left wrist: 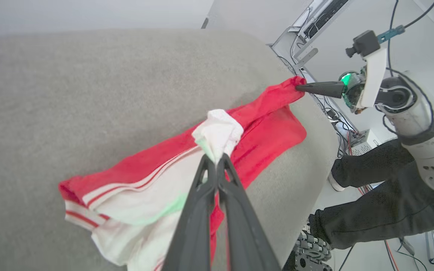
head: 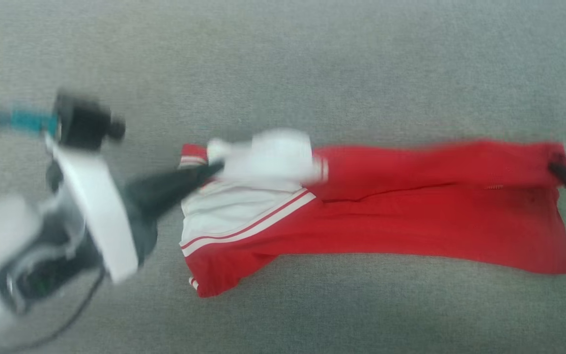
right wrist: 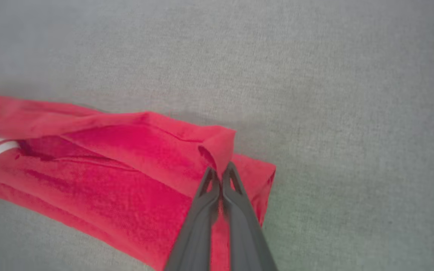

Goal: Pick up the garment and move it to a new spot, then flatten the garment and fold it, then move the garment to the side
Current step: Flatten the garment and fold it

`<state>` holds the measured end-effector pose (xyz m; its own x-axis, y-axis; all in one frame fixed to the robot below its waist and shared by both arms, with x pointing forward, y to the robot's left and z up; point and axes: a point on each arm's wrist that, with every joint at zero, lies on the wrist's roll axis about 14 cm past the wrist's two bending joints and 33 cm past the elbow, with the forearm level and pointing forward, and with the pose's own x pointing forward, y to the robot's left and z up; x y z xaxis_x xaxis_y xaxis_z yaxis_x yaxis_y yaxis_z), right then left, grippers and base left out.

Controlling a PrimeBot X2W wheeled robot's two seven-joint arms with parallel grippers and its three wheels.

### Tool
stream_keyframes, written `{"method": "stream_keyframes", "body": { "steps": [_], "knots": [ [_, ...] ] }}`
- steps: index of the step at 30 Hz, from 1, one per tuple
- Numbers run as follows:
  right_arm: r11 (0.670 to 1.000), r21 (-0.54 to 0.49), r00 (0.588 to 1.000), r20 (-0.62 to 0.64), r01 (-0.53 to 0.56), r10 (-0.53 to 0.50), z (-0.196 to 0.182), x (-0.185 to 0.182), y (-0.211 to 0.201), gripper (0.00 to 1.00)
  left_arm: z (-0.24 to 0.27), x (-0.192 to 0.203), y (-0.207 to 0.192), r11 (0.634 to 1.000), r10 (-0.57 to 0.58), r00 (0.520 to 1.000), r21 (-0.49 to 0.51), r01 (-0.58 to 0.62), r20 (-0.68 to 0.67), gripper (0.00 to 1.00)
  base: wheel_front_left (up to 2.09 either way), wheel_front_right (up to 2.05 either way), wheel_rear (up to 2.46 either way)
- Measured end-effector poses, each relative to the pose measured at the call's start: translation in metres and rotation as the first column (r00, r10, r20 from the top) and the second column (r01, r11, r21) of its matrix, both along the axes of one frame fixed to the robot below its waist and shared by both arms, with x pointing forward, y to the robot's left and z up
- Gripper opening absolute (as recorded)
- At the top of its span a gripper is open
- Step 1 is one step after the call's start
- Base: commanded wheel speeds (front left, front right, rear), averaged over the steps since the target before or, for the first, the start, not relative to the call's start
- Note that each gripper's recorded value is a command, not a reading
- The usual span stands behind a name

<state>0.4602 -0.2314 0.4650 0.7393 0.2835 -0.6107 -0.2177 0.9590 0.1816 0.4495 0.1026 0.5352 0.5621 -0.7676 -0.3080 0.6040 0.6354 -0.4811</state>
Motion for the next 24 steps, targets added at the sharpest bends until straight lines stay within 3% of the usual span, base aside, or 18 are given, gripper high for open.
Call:
{"method": "stream_keyframes", "body": {
  "steps": [7, 17, 18, 19, 20, 21, 22, 23, 24],
  "knots": [
    [0.999, 0.007, 0.997, -0.055, 0.045, -0.044, -0.021, -0.032, -0.013, 0.0, -0.042, -0.039, 0.012, 0.998, 0.049, 0.995, -0.024, -0.051, -0.081, 0.0, 0.0, 0.0, 0.0],
    [0.998, -0.037, 0.993, -0.105, 0.043, -0.047, -0.061, -0.036, -0.014, 0.0, -0.127, -0.051, 0.023, 0.992, 0.11, 0.967, 0.087, -0.092, -0.231, 0.01, 0.0, 0.0, 0.0],
    [0.998, -0.039, 0.993, -0.105, 0.044, -0.047, -0.064, -0.035, -0.014, 0.0, -0.134, -0.05, 0.026, 0.99, 0.112, 0.967, 0.113, -0.087, -0.231, 0.09, 0.0, 0.0, 0.0],
    [0.998, -0.04, 0.993, -0.105, 0.045, -0.049, -0.066, -0.034, -0.014, 0.01, -0.14, -0.05, 0.027, 0.988, 0.113, 0.966, 0.129, -0.085, -0.234, 0.26, 0.0, 0.0, 0.0],
    [0.998, -0.035, 0.993, -0.107, 0.048, -0.052, -0.068, -0.034, -0.014, 0.22, -0.143, -0.049, 0.027, 0.987, 0.12, 0.965, 0.131, -0.091, -0.232, 0.39, 0.0, 0.0, 0.0],
    [0.998, -0.023, 0.993, -0.107, 0.054, -0.056, -0.068, -0.033, -0.013, 0.47, -0.144, -0.048, 0.027, 0.987, 0.125, 0.966, 0.129, -0.098, -0.225, 0.64, 0.0, 0.0, 0.0],
    [0.998, -0.013, 0.993, -0.105, 0.06, -0.061, -0.067, -0.033, -0.013, 0.82, -0.143, -0.046, 0.026, 0.987, 0.132, 0.968, 0.119, -0.109, -0.214, 0.78, 0.0, 0.0, 0.0],
    [0.998, -0.002, 0.993, -0.1, 0.066, -0.066, -0.065, -0.032, -0.014, 1.0, -0.141, -0.043, 0.025, 0.986, 0.148, 0.967, 0.102, -0.129, -0.207, 0.95, 0.0, 0.0, 0.0],
    [0.997, 0.01, 0.993, -0.092, 0.071, -0.07, -0.062, -0.031, -0.014, 1.0, -0.138, -0.04, 0.026, 0.985, 0.166, 0.967, 0.086, -0.151, -0.193, 1.0, 0.0, 0.0, 0.0]
  ]
}}
